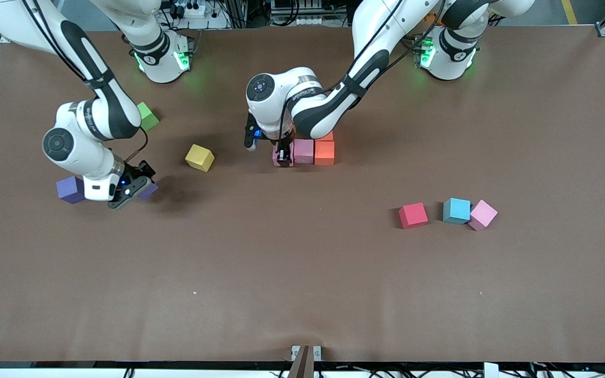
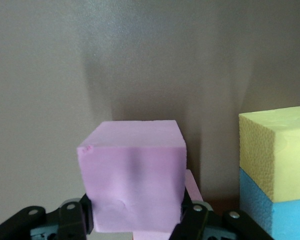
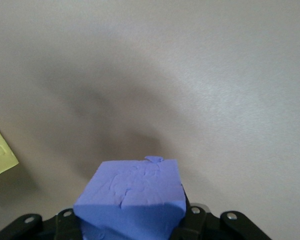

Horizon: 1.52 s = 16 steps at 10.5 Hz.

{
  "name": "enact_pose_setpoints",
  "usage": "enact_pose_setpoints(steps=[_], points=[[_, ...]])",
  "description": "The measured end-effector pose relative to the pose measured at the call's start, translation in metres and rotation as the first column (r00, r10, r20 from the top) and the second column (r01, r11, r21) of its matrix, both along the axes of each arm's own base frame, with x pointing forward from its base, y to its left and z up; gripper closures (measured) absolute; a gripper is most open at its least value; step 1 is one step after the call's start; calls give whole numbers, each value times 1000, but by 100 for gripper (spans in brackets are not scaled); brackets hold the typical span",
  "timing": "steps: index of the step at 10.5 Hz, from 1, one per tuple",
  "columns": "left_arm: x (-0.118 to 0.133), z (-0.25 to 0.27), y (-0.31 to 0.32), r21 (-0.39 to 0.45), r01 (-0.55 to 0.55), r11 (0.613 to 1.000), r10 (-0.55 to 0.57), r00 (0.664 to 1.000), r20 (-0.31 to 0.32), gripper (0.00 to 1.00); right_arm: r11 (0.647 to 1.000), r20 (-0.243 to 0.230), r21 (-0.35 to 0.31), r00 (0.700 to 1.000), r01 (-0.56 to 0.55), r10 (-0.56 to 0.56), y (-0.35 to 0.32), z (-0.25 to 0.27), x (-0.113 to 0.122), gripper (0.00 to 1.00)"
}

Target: Form number 2 with 11 blocks

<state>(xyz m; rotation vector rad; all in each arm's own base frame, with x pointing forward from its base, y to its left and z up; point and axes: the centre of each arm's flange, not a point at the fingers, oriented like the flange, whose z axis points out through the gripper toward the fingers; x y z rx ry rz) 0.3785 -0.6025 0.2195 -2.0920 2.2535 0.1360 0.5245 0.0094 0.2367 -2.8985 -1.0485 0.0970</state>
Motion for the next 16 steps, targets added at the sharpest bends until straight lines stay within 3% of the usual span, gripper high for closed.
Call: enact_pose_setpoints(steps=[16], points=[[-4, -23, 2, 6, -83, 997, 83, 997, -8, 39, 1000, -20, 10, 1000, 25, -25, -12, -8, 5, 39]])
